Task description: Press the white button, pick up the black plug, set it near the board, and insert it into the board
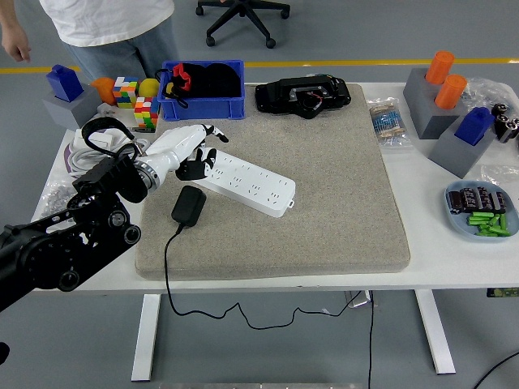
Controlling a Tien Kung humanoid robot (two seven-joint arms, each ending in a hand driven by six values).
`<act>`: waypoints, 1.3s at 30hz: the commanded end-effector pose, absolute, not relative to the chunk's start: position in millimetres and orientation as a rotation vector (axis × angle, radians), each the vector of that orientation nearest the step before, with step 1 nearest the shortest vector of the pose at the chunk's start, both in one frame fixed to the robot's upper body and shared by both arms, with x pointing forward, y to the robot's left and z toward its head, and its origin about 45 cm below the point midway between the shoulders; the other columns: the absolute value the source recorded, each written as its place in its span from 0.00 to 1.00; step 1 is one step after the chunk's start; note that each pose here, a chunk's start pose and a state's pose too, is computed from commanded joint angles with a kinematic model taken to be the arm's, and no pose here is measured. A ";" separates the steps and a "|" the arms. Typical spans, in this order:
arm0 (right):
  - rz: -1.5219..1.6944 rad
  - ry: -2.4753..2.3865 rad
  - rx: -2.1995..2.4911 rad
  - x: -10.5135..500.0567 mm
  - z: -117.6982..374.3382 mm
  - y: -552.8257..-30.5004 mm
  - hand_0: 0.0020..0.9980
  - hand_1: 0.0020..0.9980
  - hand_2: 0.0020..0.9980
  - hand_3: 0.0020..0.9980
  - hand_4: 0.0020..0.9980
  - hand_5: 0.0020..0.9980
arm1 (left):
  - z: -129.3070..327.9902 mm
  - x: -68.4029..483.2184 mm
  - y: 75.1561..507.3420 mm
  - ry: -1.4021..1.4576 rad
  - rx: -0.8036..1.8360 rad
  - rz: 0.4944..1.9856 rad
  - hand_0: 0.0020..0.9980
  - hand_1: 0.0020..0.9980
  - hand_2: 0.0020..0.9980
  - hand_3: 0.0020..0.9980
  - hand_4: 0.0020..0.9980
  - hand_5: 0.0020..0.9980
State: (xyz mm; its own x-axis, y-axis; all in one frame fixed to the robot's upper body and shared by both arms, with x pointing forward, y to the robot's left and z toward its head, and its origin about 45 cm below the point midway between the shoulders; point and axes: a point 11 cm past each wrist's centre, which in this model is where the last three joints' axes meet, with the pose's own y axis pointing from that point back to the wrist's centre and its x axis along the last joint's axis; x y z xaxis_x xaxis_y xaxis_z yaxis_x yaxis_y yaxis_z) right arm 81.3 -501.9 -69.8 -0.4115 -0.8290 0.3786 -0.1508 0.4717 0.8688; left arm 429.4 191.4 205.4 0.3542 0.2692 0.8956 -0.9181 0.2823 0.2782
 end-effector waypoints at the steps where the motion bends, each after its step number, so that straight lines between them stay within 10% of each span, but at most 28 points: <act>1: -0.981 -1.851 0.823 81.4 -69.6 -502.3 0.63 0.57 0.60 0.54 0.65 0.32 | 205.5 432.5 190.4 -0.866 0.971 0.921 0.05 0.01 0.12 0.72 0.00 0.00; 39: -0.980 -1.845 0.830 83.4 -69.8 -501.1 0.63 0.57 0.60 0.54 0.65 0.32 | 169.2 457.4 195.0 -1.023 1.313 0.732 0.06 0.01 0.11 0.71 0.00 0.00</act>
